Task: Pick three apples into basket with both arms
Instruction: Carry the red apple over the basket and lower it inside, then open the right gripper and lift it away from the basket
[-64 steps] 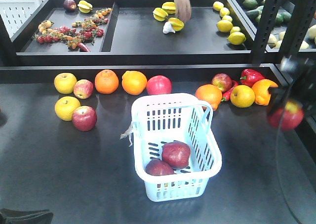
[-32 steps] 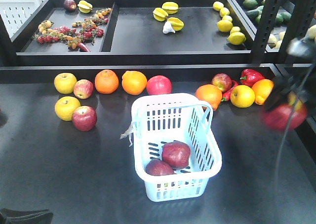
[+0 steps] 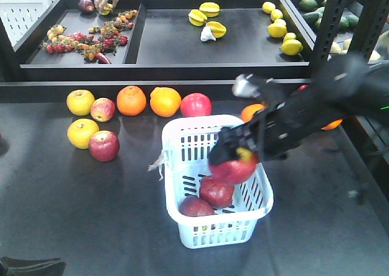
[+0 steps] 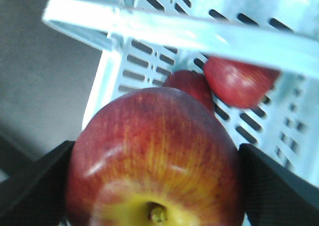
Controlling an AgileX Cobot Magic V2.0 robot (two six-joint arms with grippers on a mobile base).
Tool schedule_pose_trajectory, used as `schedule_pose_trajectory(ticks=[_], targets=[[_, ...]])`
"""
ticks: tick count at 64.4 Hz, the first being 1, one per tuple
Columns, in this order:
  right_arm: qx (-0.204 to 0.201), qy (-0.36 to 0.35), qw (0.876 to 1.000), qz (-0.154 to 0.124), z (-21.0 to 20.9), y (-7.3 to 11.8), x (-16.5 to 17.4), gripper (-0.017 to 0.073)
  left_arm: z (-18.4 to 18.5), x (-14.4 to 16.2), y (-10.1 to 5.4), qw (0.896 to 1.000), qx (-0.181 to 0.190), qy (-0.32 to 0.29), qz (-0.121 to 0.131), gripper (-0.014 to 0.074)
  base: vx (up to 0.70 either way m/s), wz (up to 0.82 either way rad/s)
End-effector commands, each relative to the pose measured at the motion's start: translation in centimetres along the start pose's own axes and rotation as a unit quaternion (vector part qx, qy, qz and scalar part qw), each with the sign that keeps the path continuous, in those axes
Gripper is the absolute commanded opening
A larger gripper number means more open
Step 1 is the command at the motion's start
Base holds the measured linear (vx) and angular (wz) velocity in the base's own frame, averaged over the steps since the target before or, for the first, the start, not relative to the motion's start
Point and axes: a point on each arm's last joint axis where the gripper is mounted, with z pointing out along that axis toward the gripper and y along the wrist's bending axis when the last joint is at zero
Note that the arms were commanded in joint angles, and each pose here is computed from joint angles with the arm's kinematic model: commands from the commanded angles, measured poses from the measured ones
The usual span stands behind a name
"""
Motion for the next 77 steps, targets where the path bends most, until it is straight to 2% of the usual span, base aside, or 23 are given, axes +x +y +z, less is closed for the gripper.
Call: schedule_pose_trajectory(ticks=[1, 10, 18, 22, 39, 46, 52, 63, 70, 77], targets=[[-0.001, -0.045, 0.999, 0.001, 0.5, 0.6, -1.3, -0.0001, -0.4, -1.2, 0.0, 0.999, -0.004, -0.04, -0.01, -0.0006, 0.0, 0.0], [0.006, -0.035, 0.999, 0.005, 2.9, -0.3, -1.4, 0.0022, -0.4, -1.2, 0.0, 0.999, -0.004, -0.04, -0.01, -0.0006, 0.0, 0.0], [0.003, -0.029, 1.0, 0.008, 3.7, -0.7, -1.3, 0.0112, -0.4, -1.2, 0.0, 0.999, -0.004, -0.04, -0.01, -0.0006, 0.0, 0.0], [0.0, -0.029, 1.0, 0.011, 3.8, -0.6, -1.4, 0.0185, -0.4, -1.2, 0.0, 0.999, -0.004, -0.04, -0.01, -0.0006, 0.0, 0.0], [0.004, -0.038, 0.999, 0.015, 3.7, -0.7, -1.5, 0.0604, -0.4, -1.2, 0.0, 0.999, -0.004, -0.04, -0.01, -0.0006, 0.0, 0.0], [0.005, -0.041, 0.999, 0.015, 3.7, -0.7, -1.6, 0.0695, -0.4, -1.2, 0.0, 0.999, -0.004, -0.04, -0.01, -0.0006, 0.0, 0.0], [0.006, -0.045, 0.999, 0.015, 3.7, -0.7, -1.6, 0.0713, -0.4, -1.2, 0.0, 0.999, -0.004, -0.04, -0.01, -0.0006, 0.0, 0.0], [0.007, -0.047, 0.999, 0.016, 3.7, -0.7, -1.7, 0.069, -0.4, -1.2, 0.0, 0.999, -0.004, -0.04, -0.01, -0.0006, 0.0, 0.0], [0.002, -0.037, 0.999, 0.013, 3.4, -0.5, -1.5, 0.0651, -0.4, -1.2, 0.0, 0.999, -0.004, -0.04, -0.01, -0.0006, 0.0, 0.0], [-0.006, -0.021, 1.0, 0.006, 2.8, -0.1, -1.1, 0.057, -0.4, -1.2, 0.0, 0.999, -0.004, -0.04, -0.01, -0.0006, 0.0, 0.0]])
